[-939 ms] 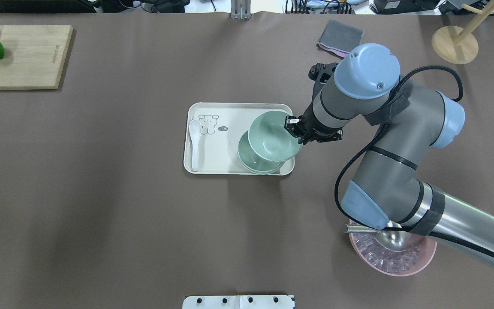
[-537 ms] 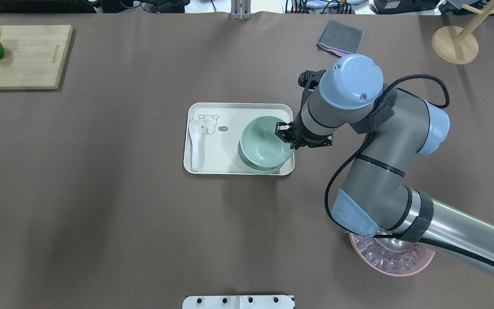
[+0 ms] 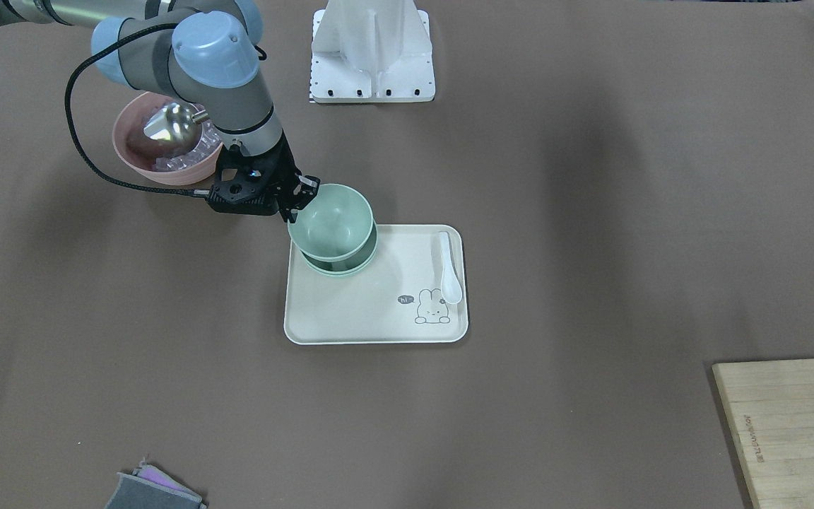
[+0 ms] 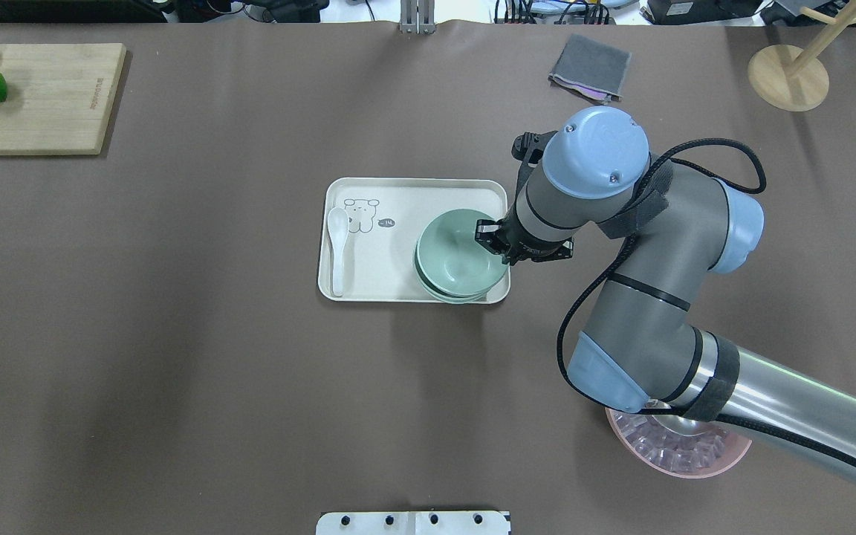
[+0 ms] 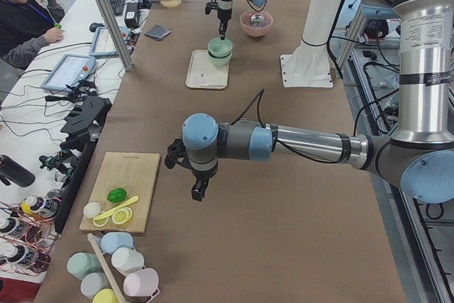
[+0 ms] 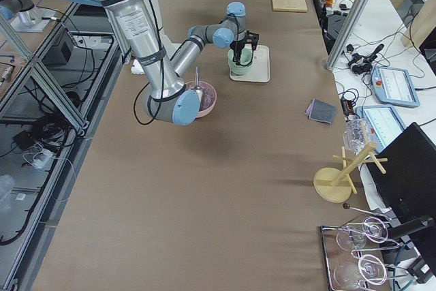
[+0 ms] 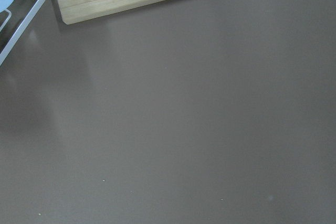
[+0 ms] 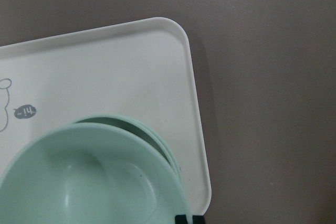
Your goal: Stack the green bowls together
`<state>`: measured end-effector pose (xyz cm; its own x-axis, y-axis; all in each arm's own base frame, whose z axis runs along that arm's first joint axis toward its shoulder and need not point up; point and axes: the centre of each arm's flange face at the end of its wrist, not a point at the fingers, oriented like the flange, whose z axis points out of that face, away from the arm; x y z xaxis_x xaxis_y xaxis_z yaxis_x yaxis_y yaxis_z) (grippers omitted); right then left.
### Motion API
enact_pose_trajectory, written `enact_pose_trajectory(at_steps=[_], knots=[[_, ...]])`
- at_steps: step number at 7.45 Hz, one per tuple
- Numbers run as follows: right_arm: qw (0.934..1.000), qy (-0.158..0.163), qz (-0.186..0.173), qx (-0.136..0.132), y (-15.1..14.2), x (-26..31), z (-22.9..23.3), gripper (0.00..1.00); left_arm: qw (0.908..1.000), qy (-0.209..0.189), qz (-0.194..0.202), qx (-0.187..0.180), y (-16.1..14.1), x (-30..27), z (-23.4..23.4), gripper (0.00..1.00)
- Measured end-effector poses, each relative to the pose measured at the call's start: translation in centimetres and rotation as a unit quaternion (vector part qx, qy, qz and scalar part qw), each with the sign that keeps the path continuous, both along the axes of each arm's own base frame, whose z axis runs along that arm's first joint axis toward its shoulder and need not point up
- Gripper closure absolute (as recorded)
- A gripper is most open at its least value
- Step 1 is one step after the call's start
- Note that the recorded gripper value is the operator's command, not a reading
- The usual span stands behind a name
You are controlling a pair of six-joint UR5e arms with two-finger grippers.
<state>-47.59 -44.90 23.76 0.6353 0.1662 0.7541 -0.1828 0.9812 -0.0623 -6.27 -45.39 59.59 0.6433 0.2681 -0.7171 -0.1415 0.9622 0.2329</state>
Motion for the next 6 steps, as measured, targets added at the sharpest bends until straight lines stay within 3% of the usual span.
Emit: enact_pose_trajectory(at_steps=[6], knots=[[1.0000, 0.001, -0.005, 0.000, 0.01, -0.85, 0.00, 1.00, 1.0000, 0.000, 0.000, -0.003, 0.03, 0.00, 0.30, 0.02]])
